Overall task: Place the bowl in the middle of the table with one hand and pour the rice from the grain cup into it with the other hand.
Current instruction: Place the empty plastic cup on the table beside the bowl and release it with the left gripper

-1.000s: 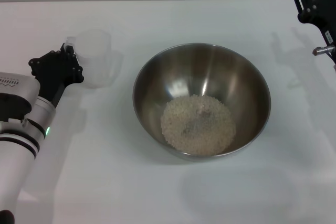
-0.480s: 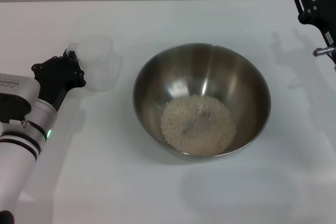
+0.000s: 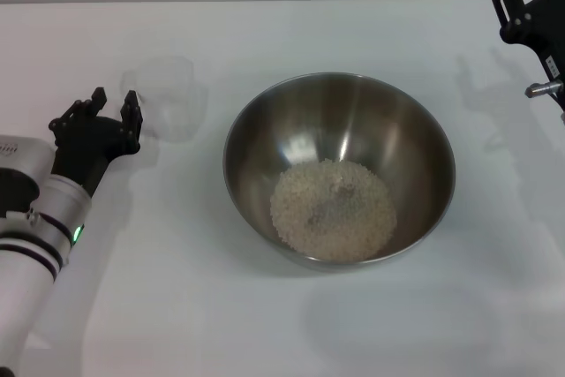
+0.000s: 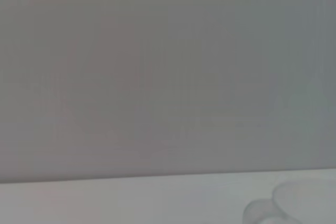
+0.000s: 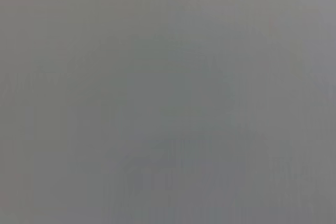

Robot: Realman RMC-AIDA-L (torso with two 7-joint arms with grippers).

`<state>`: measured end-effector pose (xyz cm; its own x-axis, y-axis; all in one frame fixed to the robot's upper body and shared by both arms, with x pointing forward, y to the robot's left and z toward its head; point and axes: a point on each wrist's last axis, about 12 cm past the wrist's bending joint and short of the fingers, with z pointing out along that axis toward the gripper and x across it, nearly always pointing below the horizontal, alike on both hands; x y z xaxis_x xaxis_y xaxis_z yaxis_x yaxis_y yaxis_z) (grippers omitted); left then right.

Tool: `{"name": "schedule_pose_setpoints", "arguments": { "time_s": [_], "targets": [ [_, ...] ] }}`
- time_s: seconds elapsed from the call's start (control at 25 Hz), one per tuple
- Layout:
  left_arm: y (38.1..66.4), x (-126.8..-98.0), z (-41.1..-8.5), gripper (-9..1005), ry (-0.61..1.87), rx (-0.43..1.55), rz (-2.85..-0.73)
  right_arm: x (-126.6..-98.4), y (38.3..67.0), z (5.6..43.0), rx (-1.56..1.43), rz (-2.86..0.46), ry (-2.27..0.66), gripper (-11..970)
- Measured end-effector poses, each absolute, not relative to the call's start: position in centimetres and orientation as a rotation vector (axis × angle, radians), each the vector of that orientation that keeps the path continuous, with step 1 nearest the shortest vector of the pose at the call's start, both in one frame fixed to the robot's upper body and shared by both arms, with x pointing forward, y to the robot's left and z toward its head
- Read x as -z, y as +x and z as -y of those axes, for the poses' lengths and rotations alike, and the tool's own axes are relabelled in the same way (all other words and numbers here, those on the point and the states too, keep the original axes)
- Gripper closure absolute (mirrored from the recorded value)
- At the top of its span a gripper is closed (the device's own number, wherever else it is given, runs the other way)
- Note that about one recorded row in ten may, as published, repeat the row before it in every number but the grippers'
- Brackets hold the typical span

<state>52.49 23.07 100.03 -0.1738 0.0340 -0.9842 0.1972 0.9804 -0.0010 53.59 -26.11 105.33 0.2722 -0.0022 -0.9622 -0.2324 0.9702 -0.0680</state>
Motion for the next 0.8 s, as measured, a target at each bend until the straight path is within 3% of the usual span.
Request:
{"name": "schedule_pose_setpoints", "arguments": {
  "time_s": [0.28,0.4,0.8],
  "targets": [
    [50.9,-99.6,-23.7,594,0.155,0.142,-1.727,-105.3,53.6,26.1,-0.157,-1.288,-0.213,451],
    [49.3,-99.9,-24.5,422,0.098,0.153,-1.653,-105.2,53.5,26.2,-0.155,-1.292,-0.212,451],
    [47.8,-101.3,-24.7,422,0.063,0.237,-1.475,-104.6,52.8,25.6,-0.179,-1.316,-0.241,451]
  ]
}}
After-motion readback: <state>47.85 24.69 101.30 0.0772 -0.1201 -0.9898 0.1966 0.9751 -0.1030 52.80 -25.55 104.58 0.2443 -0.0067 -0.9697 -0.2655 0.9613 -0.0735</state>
